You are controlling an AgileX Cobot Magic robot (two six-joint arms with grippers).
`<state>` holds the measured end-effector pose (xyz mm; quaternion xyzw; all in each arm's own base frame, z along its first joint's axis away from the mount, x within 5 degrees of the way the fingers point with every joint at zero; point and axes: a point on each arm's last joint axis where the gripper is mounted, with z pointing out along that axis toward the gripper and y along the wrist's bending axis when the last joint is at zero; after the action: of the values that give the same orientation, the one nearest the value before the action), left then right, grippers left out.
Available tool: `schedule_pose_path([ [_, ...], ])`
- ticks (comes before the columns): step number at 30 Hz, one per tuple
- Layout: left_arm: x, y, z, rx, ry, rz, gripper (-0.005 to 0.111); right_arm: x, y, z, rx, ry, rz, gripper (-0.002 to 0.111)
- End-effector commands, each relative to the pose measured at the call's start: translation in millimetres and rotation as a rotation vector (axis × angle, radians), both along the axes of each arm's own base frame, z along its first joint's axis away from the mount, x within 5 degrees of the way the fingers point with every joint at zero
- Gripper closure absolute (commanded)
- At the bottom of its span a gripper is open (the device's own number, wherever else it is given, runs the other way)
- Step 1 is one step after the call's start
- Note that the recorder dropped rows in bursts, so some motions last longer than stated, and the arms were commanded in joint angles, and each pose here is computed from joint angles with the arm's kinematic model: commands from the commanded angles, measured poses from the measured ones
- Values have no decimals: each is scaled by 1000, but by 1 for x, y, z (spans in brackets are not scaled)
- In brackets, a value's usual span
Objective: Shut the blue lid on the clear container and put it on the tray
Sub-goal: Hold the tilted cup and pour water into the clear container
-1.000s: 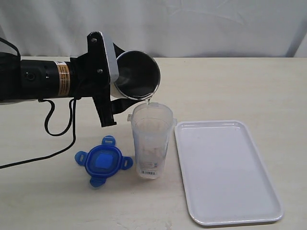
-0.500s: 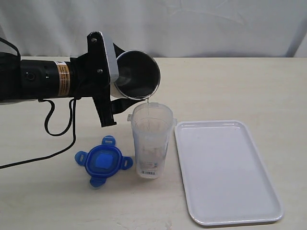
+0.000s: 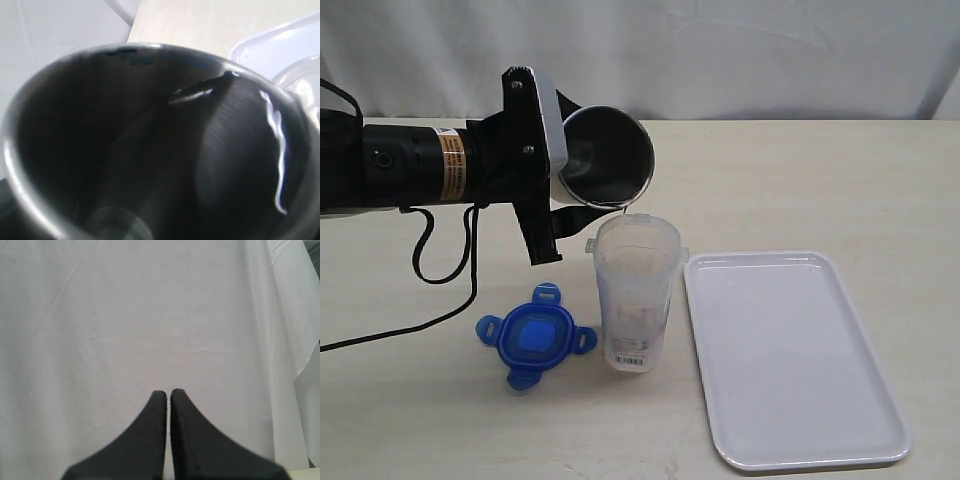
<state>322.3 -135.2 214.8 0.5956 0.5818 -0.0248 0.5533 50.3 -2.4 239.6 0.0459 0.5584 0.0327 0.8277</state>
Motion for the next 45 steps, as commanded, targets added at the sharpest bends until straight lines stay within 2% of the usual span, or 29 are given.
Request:
schedule_pose_path([
  [1,0,-3,11,-41,-41,-24,107,0,0,-1,1,5,4,104],
  [45,1,-2,10,8,-71,-26,107,0,0,-1,1,5,4,104],
])
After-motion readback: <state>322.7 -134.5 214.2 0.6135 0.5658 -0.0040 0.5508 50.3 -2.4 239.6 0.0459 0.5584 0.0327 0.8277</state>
